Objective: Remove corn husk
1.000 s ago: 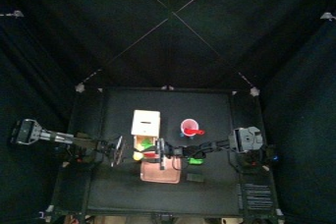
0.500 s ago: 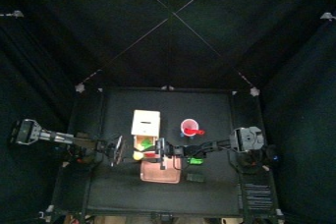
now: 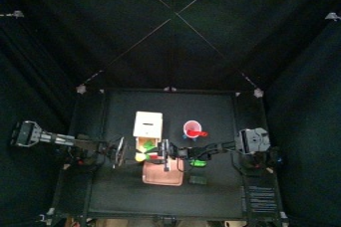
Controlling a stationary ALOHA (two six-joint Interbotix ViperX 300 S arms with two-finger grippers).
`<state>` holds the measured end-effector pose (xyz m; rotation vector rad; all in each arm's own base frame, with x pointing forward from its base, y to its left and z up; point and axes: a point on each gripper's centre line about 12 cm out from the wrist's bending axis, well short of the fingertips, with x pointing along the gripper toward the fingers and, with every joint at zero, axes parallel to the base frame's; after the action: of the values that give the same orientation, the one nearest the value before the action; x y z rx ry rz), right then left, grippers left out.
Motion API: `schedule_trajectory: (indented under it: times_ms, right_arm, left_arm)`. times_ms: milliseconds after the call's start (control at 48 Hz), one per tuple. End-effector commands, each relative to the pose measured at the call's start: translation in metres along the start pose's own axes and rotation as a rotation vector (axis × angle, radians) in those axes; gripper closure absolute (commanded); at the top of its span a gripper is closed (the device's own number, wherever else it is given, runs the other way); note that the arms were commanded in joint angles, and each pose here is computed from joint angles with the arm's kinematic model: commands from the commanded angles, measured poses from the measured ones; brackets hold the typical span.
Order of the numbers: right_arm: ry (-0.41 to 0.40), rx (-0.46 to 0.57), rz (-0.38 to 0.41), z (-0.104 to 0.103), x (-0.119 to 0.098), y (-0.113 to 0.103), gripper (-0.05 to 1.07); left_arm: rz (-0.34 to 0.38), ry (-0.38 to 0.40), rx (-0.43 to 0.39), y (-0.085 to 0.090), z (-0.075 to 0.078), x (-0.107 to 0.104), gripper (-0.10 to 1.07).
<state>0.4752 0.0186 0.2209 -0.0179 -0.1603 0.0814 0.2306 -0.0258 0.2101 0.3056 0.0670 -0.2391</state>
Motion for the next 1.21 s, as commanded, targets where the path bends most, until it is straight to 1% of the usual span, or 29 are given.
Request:
schedule_trajectory:
  times_ms: [0, 375, 542, 646, 729, 854, 1188]
  right_arm:
    - [-0.063, -0.002, -0.006, 0.027, 0.000, -0.002, 0.69]
    - [-0.051, -0.001, -0.006, 0.024, -0.004, -0.002, 0.69]
    - [-0.045, 0.003, -0.012, 0.024, -0.009, -0.003, 0.69]
    - [-0.040, 0.011, -0.024, 0.026, -0.015, -0.004, 0.69]
    - [-0.038, 0.018, -0.032, 0.027, -0.019, -0.005, 0.69]
    - [-0.039, 0.022, -0.038, 0.029, -0.021, -0.006, 0.69]
    - [-0.039, 0.026, -0.043, 0.029, -0.021, -0.006, 0.69]
  left_arm:
    - [0.003, -0.019, 0.002, 0.002, 0.005, 0.002, 0.36]
    - [0.007, -0.021, -0.001, 0.002, 0.005, 0.002, 0.36]
    - [0.013, -0.030, -0.006, 0.002, 0.006, -0.002, 0.36]
    - [0.032, -0.041, -0.024, 0.003, 0.007, -0.006, 0.36]
    - [0.063, -0.050, -0.046, 0.007, 0.007, -0.010, 0.36]
    - [0.093, -0.054, -0.072, 0.010, 0.005, -0.016, 0.36]
    - [0.099, -0.057, -0.080, 0.010, 0.005, -0.017, 0.36]
